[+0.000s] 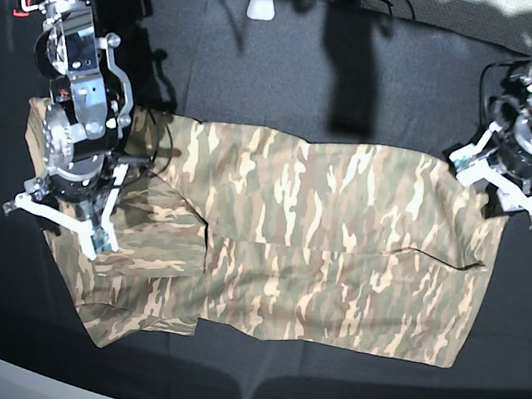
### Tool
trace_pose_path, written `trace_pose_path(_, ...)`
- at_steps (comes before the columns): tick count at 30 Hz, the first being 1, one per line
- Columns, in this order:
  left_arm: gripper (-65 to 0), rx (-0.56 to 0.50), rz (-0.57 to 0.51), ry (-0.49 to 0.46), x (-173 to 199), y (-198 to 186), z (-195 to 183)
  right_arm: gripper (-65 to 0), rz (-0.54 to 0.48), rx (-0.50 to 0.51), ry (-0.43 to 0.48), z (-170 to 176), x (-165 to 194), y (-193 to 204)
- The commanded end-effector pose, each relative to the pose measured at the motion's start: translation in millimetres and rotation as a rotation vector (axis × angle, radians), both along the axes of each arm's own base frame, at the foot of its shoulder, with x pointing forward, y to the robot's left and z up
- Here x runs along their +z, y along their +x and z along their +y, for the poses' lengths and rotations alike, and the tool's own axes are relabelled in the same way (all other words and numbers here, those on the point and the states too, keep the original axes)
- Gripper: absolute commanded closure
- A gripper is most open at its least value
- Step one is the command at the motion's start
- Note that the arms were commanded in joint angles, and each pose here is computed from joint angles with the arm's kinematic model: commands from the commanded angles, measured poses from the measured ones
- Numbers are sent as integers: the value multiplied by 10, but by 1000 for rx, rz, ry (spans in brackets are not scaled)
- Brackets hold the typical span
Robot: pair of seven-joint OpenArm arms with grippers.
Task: Layout the t-shirt on the table in an organized manner, then fold the t-shirt properly
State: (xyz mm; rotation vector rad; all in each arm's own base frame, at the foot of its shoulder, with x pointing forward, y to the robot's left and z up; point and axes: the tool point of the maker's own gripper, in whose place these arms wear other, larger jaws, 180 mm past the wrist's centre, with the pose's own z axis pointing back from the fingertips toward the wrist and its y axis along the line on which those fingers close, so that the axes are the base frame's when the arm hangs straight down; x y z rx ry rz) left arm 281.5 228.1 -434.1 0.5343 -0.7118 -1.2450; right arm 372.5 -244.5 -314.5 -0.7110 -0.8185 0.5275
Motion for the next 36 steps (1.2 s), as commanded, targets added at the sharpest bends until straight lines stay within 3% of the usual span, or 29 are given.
trace_pose_path(1, -279, 5, 16, 27, 6, -25, 109, -254, -27, 12, -10, -24, 111, 35)
trace_pose_path(4, -257, -7, 32, 43, -20, -123, 134, -254, 49, 57, -6, 8, -72, -114)
trace_pose_path(7, -131, -22, 38, 36, -9, -186, 95, -254, 86, 80, -44, -57, -133, -315)
trace_pose_path(9, -10, -29, 32, 24, 13, -190, 40, -254, 107, 106, -71, -82, -139, -478)
trace_pose_path(10, 0, -35, 25, 17, 34, -179, 10, -254, 119, 125, -86, -87, -138, -569)
trace_pose_path(15, 0, -19, -96, -29, 272, -24, -94, -254, 239, 185, -158, -204, -301, -1000)
trace_pose_path(21, 0, -37, -123, -63, 375, 12, -236, -255, 412, 179, -238, -552, -632, -1412)
trace_pose_path(32, 0, -36, -125, -66, 382, 12, -248, -255, 376, 175, -217, -670, -673, -1173)
trace_pose_path(36, 0, -35, -125, -65, 382, 12, -247, -255, 463, 220, -178, -630, -800, -1199)
